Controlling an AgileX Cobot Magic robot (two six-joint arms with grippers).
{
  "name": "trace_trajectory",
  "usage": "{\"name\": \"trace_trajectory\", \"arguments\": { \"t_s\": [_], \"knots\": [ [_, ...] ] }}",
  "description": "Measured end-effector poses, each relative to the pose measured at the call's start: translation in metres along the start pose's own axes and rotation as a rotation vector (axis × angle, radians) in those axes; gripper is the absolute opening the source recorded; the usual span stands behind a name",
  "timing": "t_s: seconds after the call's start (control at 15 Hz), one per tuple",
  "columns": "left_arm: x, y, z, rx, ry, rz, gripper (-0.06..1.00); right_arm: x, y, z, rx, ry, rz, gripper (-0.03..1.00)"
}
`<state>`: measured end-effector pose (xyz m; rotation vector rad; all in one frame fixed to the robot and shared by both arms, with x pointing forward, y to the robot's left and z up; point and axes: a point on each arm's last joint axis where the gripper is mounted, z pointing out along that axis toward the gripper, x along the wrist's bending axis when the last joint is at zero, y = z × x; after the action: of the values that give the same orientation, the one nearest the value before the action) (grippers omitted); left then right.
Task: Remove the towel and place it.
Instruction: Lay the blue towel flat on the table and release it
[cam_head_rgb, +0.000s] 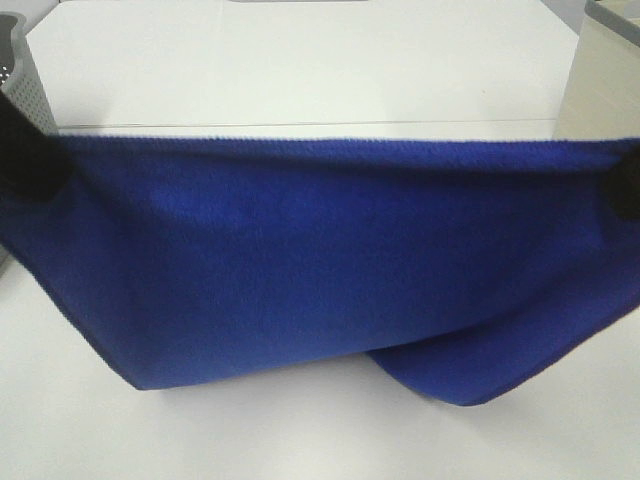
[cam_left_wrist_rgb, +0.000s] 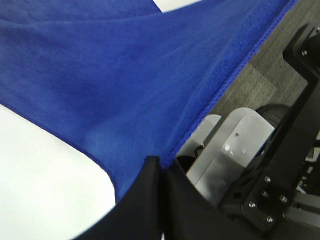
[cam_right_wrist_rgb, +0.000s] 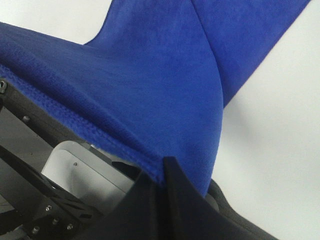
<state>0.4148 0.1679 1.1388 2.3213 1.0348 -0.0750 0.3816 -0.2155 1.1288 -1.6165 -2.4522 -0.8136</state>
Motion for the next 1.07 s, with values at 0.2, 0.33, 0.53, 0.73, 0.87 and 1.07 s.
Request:
{"name": "trace_trajectory", "arguments": {
  "t_s": [0.2,0.33,0.53,0.73,0.87,1.07],
  "knots": [
    [-0.028,-0.007,0.007,0.043,-0.051,0.043,0.00,-0.001,-0.021,0.001,0.000,-0.006,-0.002,0.02],
    [-0.041,-0.015,0.001,0.036,-0.071,0.040,0.00,0.000,-0.035,0.000,-0.011,-0.012,-0.009,0.02],
    [-0.042,-0.042,0.006,0.067,-0.083,-0.056,0.00,0.000,-0.054,0.006,-0.005,0.020,0.004,0.02],
    [-0.039,-0.075,0.032,0.171,-0.138,-0.168,0.00,-0.002,-0.071,0.027,0.064,0.093,0.062,0.02],
    [-0.037,-0.094,0.047,0.246,-0.174,-0.225,0.00,-0.004,-0.084,0.044,0.130,0.148,0.118,0.02],
    [-0.032,-0.115,0.071,0.332,-0.200,-0.312,0.00,-0.014,-0.107,0.072,0.256,0.166,0.194,0.02]
  ]
}}
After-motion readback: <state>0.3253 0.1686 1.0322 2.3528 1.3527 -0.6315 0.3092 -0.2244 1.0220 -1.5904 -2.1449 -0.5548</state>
